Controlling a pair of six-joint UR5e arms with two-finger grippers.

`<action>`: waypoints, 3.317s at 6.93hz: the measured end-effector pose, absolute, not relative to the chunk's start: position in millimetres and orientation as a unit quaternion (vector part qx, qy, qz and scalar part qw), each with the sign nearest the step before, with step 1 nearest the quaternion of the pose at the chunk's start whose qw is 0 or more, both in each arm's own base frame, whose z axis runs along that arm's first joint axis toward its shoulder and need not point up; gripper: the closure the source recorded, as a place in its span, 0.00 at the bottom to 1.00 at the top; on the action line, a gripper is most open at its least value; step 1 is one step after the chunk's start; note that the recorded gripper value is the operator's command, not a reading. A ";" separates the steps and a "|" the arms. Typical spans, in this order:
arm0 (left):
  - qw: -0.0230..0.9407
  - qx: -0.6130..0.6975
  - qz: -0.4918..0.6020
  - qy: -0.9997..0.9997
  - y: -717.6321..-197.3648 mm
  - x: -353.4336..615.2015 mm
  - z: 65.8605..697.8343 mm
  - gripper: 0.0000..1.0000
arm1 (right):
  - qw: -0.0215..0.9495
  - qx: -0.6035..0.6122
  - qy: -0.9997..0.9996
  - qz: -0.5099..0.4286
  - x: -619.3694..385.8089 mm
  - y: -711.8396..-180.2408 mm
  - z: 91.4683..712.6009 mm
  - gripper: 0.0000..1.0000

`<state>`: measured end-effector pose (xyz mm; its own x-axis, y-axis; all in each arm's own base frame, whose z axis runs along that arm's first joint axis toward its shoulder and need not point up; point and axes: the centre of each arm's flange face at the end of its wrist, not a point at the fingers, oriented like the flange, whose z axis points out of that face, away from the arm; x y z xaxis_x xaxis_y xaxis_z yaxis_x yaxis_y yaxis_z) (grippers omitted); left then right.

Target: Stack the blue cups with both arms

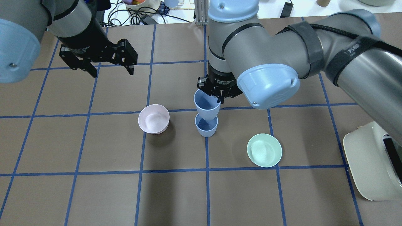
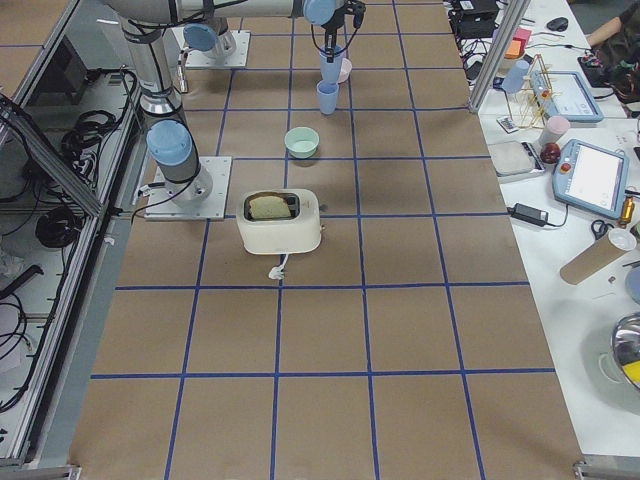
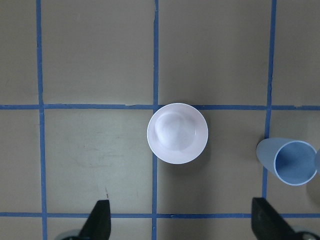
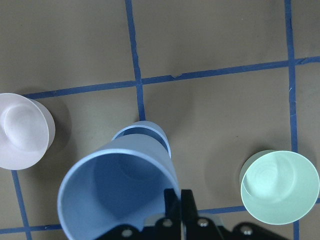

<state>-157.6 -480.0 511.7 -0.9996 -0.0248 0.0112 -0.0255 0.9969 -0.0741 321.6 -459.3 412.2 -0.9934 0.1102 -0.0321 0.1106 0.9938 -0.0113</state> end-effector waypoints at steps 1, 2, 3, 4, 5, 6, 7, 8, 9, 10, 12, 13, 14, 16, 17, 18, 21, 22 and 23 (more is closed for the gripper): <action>0.005 0.013 0.037 -0.999 -480.0 -157.6 511.5 0.00 | 0.014 0.055 0.998 -0.003 323.3 -457.8 408.3 0.90; 0.005 0.013 0.037 -0.999 -480.0 -157.6 511.4 0.00 | 0.012 0.055 0.998 0.001 323.7 -456.9 402.8 0.87; 0.005 0.013 0.037 -0.999 -480.0 -157.6 511.4 0.00 | 0.013 0.055 0.998 0.001 324.0 -457.5 398.4 0.87; 0.005 0.013 0.037 -0.999 -480.0 -157.5 511.4 0.00 | 0.014 0.055 0.998 0.000 324.7 -459.2 393.7 0.86; 0.005 0.013 0.037 -0.999 -480.1 -157.1 511.5 0.00 | 0.013 0.055 0.998 0.000 325.4 -461.5 388.9 0.83; 0.005 0.013 0.037 -0.999 -480.1 -156.9 512.0 0.00 | 0.012 0.053 0.998 0.003 326.0 -463.4 382.1 0.79; 0.005 0.013 0.038 -0.999 -480.0 -156.9 512.4 0.00 | 0.010 0.052 0.999 0.009 326.6 -465.4 373.9 0.59; 0.005 0.013 0.038 -0.999 -480.0 -156.8 512.4 0.00 | 0.008 0.053 0.998 0.012 327.0 -466.7 368.4 0.43; 0.005 0.013 0.038 -0.999 -480.0 -156.8 512.6 0.00 | 0.008 0.056 0.998 0.015 326.8 -467.2 365.4 0.39; 0.005 0.013 0.038 -0.999 -479.8 -156.8 512.8 0.00 | 0.011 0.059 0.998 0.015 325.8 -468.9 366.0 0.35; 0.005 0.013 0.038 -0.999 -480.0 -156.8 512.7 0.00 | 0.011 0.065 0.998 -0.009 304.5 -490.9 386.2 0.20; 0.005 0.013 0.038 -0.999 -479.9 -156.8 512.7 0.00 | 0.004 0.054 0.998 -0.033 277.7 -513.2 407.8 0.17; 0.005 0.013 0.038 -0.999 -479.9 -156.8 512.8 0.00 | -0.003 0.024 0.998 -0.054 242.5 -534.0 429.7 0.17; 0.005 0.013 0.038 -0.999 -479.7 -156.9 512.9 0.00 | -0.013 -0.019 0.997 -0.068 165.2 -545.8 471.0 0.00; 0.005 0.013 0.038 -0.999 -479.6 -157.1 512.8 0.00 | -0.014 -0.035 0.997 -0.063 140.9 -541.2 482.1 0.00; 0.005 0.013 0.038 -0.999 -479.4 -157.0 512.9 0.00 | -0.015 -0.049 0.997 -0.063 129.6 -536.4 489.4 0.00; 0.005 0.013 0.038 -0.999 -479.4 -157.0 512.7 0.00 | 0.002 -0.058 0.996 -0.071 120.7 -534.1 499.4 0.00; 0.005 0.013 0.038 -0.999 -479.3 -157.0 512.7 0.00 | 0.022 -0.066 0.995 -0.071 116.2 -535.1 498.6 0.00; 0.005 0.013 0.038 -0.999 -479.4 -157.0 512.6 0.00 | 0.031 -0.072 0.994 -0.072 112.4 -535.2 498.9 0.00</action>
<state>-157.0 -479.4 512.6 -0.9996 -0.0260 0.0113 -0.0268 0.9968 -0.0749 112.4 -535.2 498.9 -0.9876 -0.1483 -0.0512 -0.1394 0.9792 -0.1472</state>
